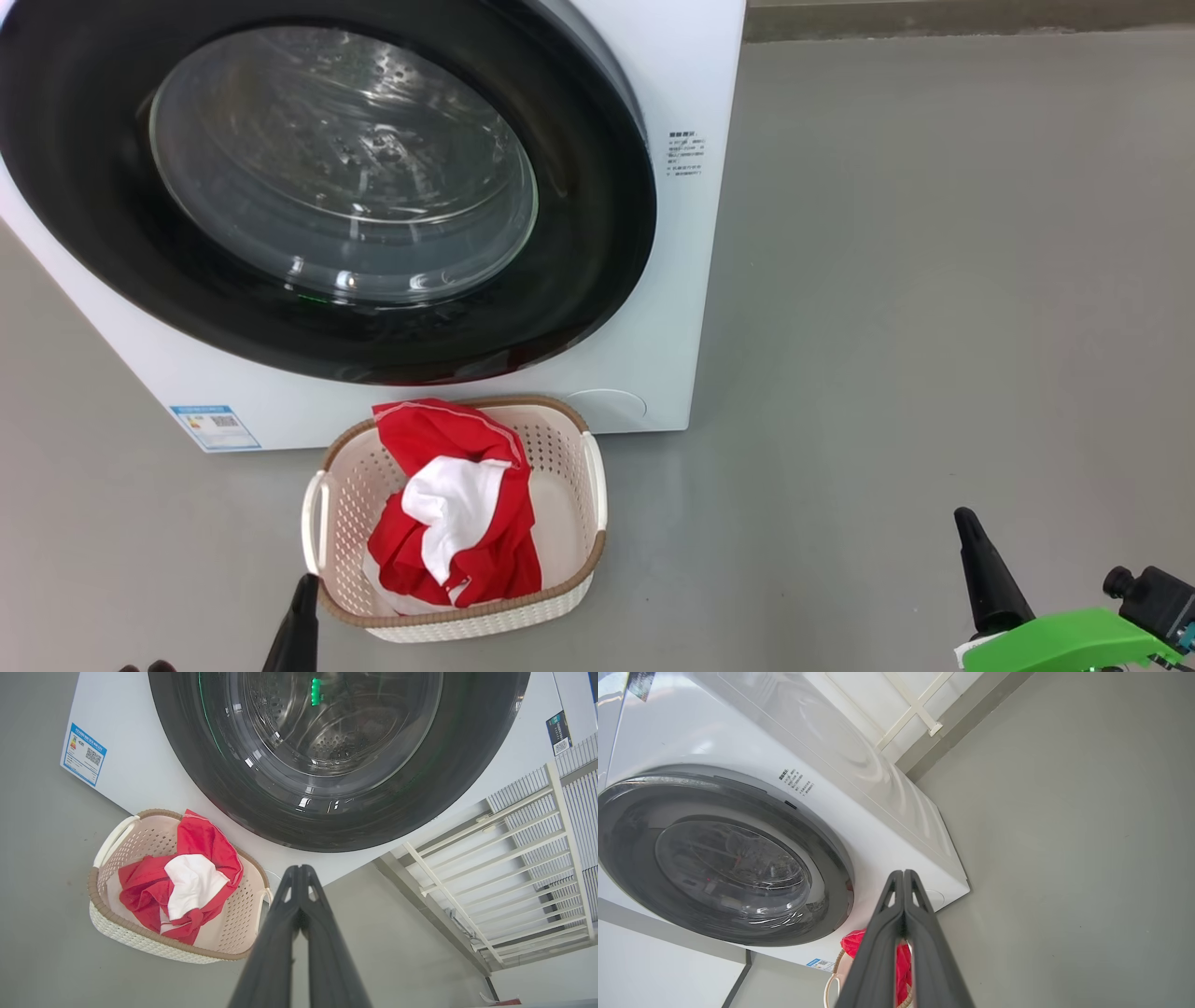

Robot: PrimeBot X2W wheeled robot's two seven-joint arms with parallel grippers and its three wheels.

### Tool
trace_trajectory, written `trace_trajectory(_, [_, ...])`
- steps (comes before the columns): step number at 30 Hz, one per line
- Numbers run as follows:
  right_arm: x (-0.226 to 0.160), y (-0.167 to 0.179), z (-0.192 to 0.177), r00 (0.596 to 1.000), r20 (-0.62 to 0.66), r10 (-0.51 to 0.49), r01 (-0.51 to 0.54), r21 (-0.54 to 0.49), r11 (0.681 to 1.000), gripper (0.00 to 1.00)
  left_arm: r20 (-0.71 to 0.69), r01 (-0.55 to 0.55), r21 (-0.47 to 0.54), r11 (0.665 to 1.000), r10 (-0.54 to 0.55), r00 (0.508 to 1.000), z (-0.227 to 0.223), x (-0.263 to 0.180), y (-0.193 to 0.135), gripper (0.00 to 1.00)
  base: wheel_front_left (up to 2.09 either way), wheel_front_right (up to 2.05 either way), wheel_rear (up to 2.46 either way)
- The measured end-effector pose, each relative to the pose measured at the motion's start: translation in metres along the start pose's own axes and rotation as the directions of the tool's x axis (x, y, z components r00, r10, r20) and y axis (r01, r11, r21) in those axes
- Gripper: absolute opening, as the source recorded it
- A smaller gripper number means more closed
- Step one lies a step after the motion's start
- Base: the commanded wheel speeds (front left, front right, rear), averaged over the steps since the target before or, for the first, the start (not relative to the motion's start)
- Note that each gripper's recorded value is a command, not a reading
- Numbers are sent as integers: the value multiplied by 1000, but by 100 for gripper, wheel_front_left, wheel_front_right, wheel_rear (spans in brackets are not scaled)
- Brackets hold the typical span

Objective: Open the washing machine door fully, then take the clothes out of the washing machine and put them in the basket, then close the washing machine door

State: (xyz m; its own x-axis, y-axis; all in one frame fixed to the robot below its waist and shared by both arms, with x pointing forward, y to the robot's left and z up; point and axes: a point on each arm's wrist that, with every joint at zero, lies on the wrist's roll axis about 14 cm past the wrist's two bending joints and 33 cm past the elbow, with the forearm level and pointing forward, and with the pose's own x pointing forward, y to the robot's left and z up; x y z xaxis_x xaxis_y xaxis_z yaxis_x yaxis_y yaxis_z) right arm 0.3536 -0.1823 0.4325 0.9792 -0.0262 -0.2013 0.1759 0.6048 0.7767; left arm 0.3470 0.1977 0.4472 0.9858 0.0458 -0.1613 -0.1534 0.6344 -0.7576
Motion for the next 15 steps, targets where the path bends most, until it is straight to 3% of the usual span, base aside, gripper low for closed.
trace_trajectory(15, [4,4,10,1000,14,6,-8,135,991,0,0,9,-139,990,-9,1000,4,5,-5,0,0,0,0])
